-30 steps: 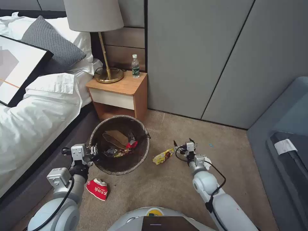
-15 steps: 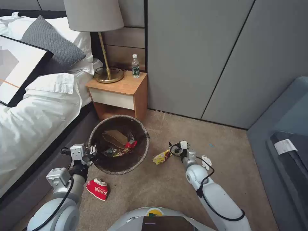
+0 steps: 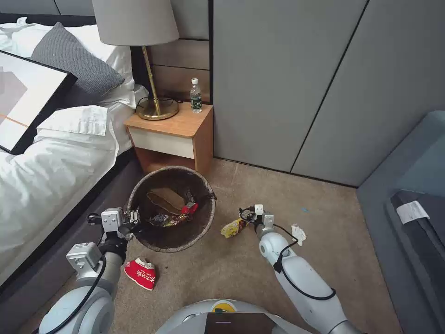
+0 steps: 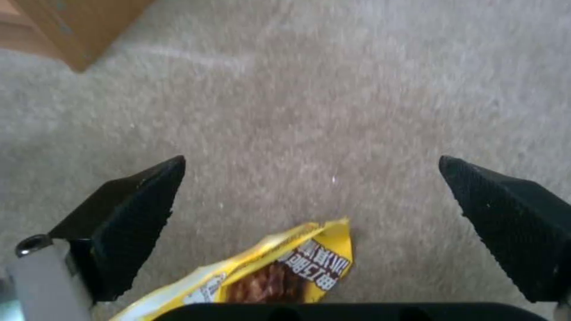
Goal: Pick up the trash bin, then pick up the garbage from the floor and place it into the trash bin.
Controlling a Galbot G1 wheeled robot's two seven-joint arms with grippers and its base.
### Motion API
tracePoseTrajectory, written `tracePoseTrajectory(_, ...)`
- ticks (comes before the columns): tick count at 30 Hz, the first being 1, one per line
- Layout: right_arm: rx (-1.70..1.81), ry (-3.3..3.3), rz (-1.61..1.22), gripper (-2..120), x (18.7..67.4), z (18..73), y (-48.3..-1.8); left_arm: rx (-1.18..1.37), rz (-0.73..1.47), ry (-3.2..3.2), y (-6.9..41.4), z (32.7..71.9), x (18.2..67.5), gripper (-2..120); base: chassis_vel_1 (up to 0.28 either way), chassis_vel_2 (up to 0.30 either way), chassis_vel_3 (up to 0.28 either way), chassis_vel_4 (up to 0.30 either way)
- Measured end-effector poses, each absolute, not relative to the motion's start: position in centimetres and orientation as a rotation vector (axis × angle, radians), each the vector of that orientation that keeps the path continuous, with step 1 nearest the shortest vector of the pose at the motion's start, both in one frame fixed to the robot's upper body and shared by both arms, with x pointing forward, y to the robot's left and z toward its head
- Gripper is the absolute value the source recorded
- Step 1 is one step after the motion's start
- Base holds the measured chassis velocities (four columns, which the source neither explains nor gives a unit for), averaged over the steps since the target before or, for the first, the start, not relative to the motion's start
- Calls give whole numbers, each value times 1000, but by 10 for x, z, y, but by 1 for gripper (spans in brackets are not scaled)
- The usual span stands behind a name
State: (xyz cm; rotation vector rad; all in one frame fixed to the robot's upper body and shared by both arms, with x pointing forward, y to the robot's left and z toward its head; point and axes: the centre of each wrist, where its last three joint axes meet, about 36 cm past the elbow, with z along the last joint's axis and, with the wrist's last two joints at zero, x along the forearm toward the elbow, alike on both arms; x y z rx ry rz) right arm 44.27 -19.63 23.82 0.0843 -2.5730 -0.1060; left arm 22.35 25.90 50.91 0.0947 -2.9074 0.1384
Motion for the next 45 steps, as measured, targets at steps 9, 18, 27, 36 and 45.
tracePoseTrajectory(9, 33, -2518, -126, 100, 450, 219, -186, 97, 141, -2903, 259, 507, 225, 2, 0, 0, 0, 0)
tracePoseTrajectory(18, 18, -2473, -151, 100, 450, 200, -172, 96, 141, -2900, 259, 504, 226, 2, 0, 0, 0, 0)
tracePoseTrajectory(27, 5, -2431, -186, 100, 454, 184, -149, 98, 142, -2898, 260, 502, 227, 2, 0, 0, 0, 0)
tracePoseTrajectory(36, -5, -2405, -195, 100, 451, 175, -141, 98, 142, -2898, 260, 499, 228, 2, 0, 0, 0, 0)
tracePoseTrajectory(45, -16, -2402, -184, 100, 449, 169, -143, 94, 144, -2896, 259, 498, 229, 2, 0, 0, 0, 0)
